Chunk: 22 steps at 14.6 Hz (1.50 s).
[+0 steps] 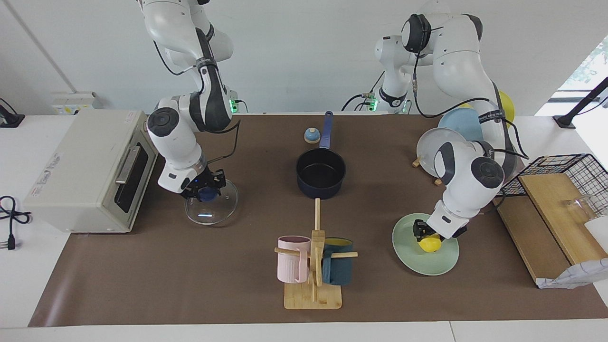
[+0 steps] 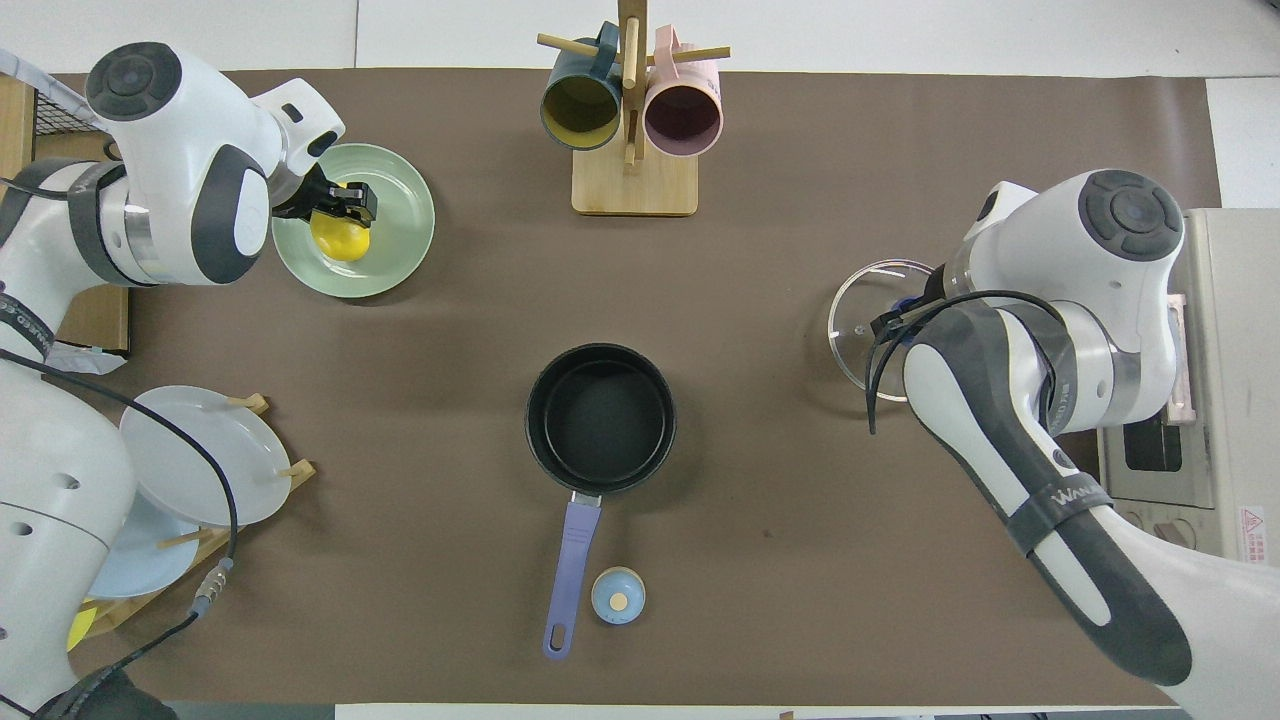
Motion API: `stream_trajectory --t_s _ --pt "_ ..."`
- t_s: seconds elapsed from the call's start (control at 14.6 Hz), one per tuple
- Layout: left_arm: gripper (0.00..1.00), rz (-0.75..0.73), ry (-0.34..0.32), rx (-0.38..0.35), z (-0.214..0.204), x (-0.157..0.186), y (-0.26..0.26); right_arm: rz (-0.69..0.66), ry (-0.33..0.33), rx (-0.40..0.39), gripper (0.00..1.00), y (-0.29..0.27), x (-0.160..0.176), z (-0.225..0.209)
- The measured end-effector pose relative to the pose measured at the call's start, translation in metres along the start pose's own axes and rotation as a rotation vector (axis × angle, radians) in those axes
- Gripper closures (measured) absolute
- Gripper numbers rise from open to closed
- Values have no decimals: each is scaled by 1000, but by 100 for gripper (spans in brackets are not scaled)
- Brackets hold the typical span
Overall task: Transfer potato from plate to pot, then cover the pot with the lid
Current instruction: 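Carry the potato with the left gripper over the black saucepan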
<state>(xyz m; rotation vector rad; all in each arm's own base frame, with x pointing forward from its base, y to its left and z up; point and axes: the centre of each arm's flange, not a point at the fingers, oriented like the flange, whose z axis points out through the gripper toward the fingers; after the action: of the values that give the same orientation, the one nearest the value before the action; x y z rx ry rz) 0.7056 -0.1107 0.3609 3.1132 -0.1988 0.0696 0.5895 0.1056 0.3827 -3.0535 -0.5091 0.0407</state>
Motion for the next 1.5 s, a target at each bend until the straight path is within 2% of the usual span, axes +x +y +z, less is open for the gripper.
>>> stream_trajectory --t_s 0.21,0.34,0.55,0.68,0.96,1.23,1.5 --pt "35 -99 38 -34 -94 -15 13 -9 5 -8 38 -36 11 -18" --pt "35 -126 19 -49 -151 -42 49 -8 6 -9 38 -36 12 -18" --pt "35 -148 -20 -59 -192 -92 128 0 7 -13 38 -31 11 -18" --pt "35 -153 -28 -64 -186 -127 189 0 4 -13 38 -30 11 -18" --pt "35 -114 32 -104 -125 -186 273 -5 6 -12 38 -38 13 -20" --pt "35 -84 54 -114 -60 -203 292 -11 11 -12 38 -43 15 -22" --pt "35 -51 47 -99 -21 -216 305 -11 6 -12 38 -43 15 -21"
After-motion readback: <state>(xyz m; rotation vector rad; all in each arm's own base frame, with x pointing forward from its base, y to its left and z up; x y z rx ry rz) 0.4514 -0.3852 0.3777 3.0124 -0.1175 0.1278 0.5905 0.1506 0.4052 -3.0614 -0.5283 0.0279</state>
